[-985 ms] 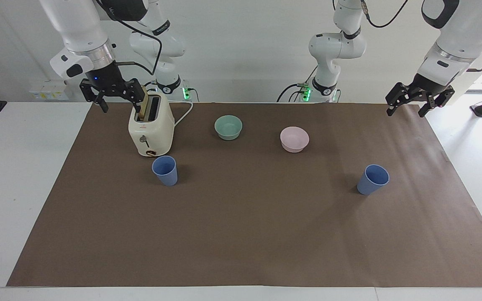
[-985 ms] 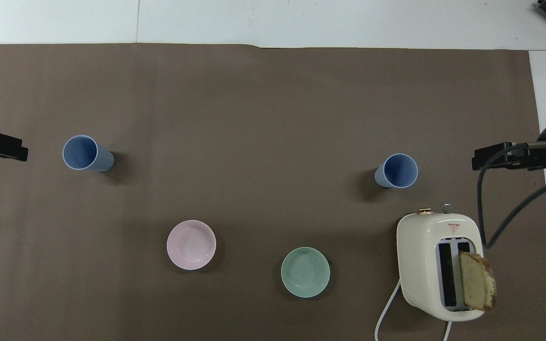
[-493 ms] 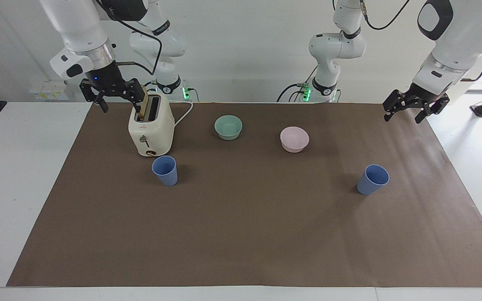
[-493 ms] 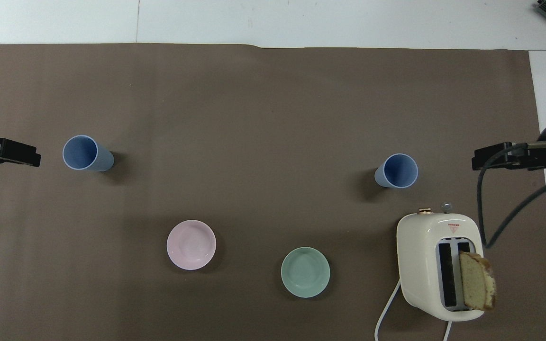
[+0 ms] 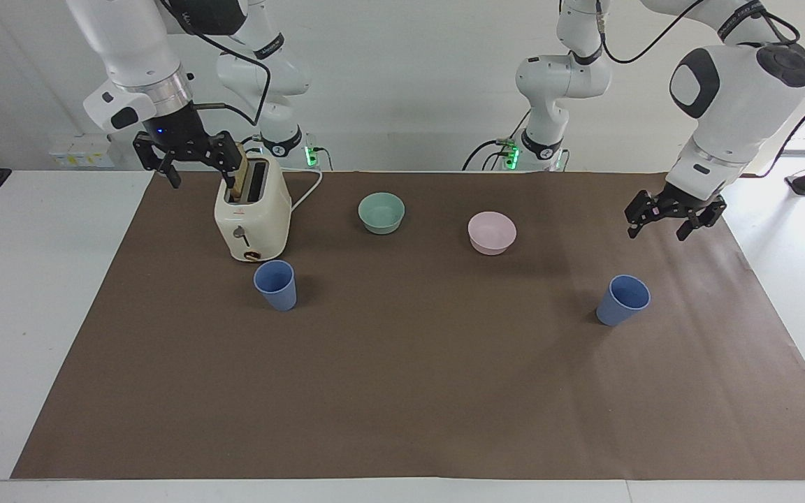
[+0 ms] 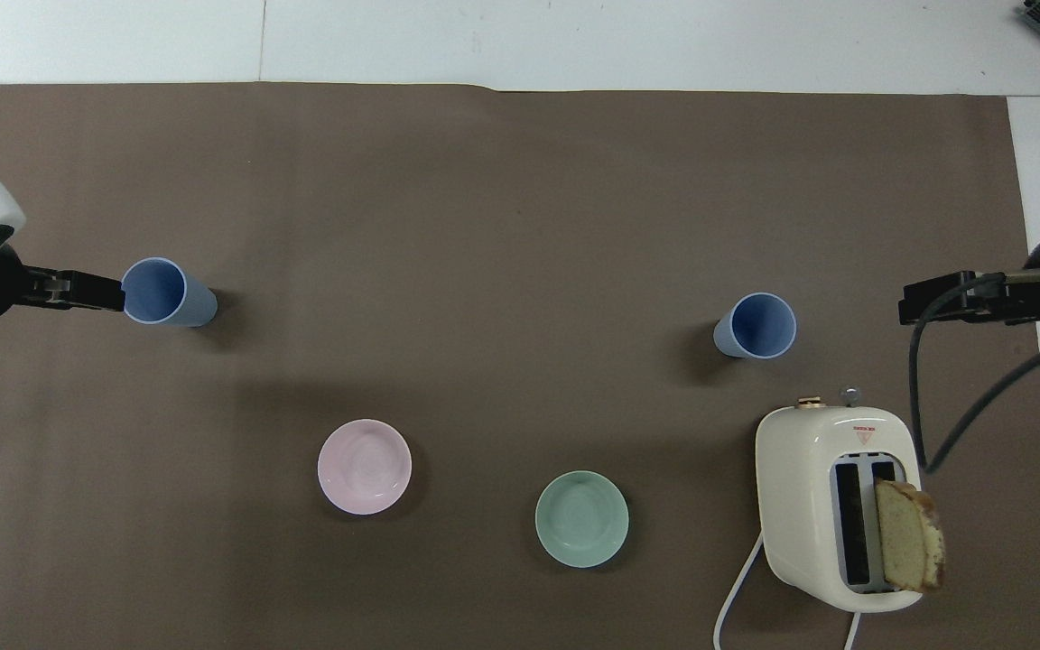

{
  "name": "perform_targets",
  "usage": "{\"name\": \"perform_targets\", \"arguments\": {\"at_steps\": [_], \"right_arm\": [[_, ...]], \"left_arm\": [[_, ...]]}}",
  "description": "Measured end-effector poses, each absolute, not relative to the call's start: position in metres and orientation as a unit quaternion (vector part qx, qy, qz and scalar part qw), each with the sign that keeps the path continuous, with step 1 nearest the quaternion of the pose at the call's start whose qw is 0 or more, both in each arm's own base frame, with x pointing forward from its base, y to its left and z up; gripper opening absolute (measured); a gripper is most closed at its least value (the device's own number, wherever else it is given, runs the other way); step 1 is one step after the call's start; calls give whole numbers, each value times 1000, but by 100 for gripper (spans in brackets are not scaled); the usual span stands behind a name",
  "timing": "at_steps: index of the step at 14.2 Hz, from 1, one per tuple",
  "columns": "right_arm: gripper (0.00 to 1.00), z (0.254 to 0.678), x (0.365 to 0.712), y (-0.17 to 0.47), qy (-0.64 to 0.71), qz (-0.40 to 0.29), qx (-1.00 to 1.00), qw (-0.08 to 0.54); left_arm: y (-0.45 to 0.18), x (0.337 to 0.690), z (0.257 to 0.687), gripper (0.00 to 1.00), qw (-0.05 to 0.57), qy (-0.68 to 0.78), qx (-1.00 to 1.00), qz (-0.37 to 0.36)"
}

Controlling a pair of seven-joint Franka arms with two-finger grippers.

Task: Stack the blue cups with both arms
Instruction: 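Reach the left gripper to the nearby blue cup and grasp it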

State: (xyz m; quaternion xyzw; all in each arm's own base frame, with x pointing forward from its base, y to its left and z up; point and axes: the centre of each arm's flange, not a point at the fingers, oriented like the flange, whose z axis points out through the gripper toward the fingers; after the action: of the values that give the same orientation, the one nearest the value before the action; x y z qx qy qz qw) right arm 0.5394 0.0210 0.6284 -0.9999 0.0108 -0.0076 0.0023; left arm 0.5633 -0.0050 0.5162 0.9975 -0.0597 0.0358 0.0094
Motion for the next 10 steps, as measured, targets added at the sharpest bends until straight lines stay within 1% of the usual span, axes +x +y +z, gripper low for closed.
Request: {"name": "perform_targets", "arguments": {"at_steps": [4, 7, 10], "right_arm": [[100, 628, 539, 21, 11, -8, -1000, 2], [100, 628, 539, 21, 11, -8, -1000, 2], [100, 628, 539, 21, 11, -8, -1000, 2]], "left_arm": [[-3, 568, 465, 100, 7, -57, 998, 35], [4, 581, 433, 100, 4, -50, 998, 38], [28, 591, 418, 100, 0, -30, 998, 54]]}}
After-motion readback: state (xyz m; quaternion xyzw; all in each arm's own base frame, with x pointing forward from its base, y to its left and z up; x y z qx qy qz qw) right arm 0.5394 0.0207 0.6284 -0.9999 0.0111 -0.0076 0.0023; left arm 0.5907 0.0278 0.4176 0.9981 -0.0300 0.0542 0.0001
